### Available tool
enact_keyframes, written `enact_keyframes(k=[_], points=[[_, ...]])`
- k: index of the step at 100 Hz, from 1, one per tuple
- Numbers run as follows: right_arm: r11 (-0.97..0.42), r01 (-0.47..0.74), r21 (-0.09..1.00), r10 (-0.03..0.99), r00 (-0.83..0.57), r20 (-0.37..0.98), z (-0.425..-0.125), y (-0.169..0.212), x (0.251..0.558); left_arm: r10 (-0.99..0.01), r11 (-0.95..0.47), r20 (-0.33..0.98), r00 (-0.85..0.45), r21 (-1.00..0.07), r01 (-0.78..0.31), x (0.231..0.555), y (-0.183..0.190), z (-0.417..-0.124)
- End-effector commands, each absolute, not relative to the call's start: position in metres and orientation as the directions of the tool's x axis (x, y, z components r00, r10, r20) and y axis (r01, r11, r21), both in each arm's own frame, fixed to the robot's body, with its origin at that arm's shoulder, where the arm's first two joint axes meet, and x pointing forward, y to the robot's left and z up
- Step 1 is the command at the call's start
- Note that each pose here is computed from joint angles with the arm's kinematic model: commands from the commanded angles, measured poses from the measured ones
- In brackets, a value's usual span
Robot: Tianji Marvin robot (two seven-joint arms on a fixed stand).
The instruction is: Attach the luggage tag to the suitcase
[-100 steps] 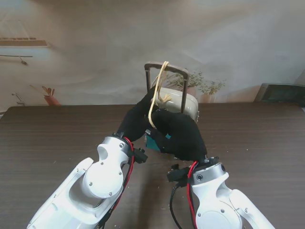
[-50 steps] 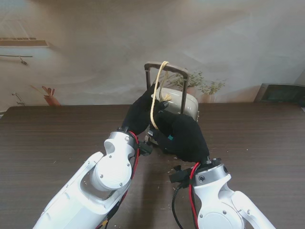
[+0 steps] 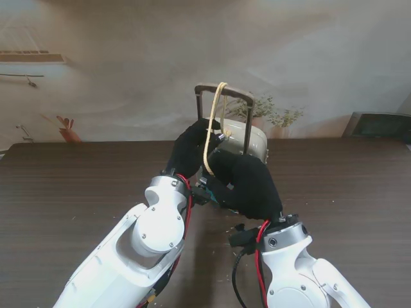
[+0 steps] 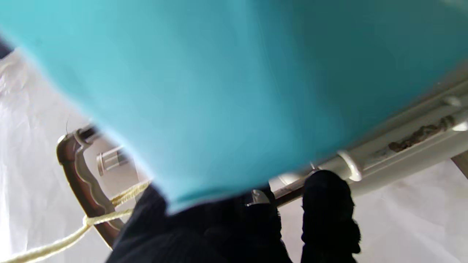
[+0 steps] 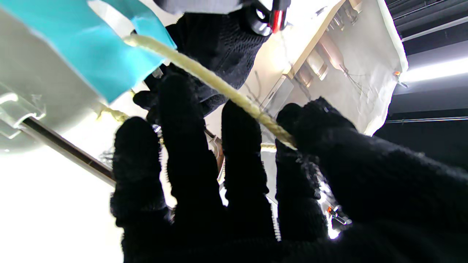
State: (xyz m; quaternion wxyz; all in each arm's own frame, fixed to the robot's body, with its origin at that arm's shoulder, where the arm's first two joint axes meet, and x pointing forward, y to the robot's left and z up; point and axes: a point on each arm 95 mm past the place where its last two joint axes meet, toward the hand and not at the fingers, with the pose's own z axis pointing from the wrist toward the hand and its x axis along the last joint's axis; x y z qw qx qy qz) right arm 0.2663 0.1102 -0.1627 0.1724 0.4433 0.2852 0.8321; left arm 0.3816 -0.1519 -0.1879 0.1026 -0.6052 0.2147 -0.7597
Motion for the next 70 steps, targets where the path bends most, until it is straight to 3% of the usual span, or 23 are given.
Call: enact_keyframes(k=[1,70], points=[[-0.774,-0.025,0.633,0.539,-0.551,0.637,-0.163,0.11,0.265,-0.381,-0.9,0.891,-0.247,-0.419,-0.12,0.382,-0.156,-0.183],[-0.774,-0.028,0.632,0.54,-0.55,0.637,-0.165,0.107,0.261,-0.251,-0.942,0.953,-0.171,-0.281,-0.182,0.39,-0.172,-0.182]])
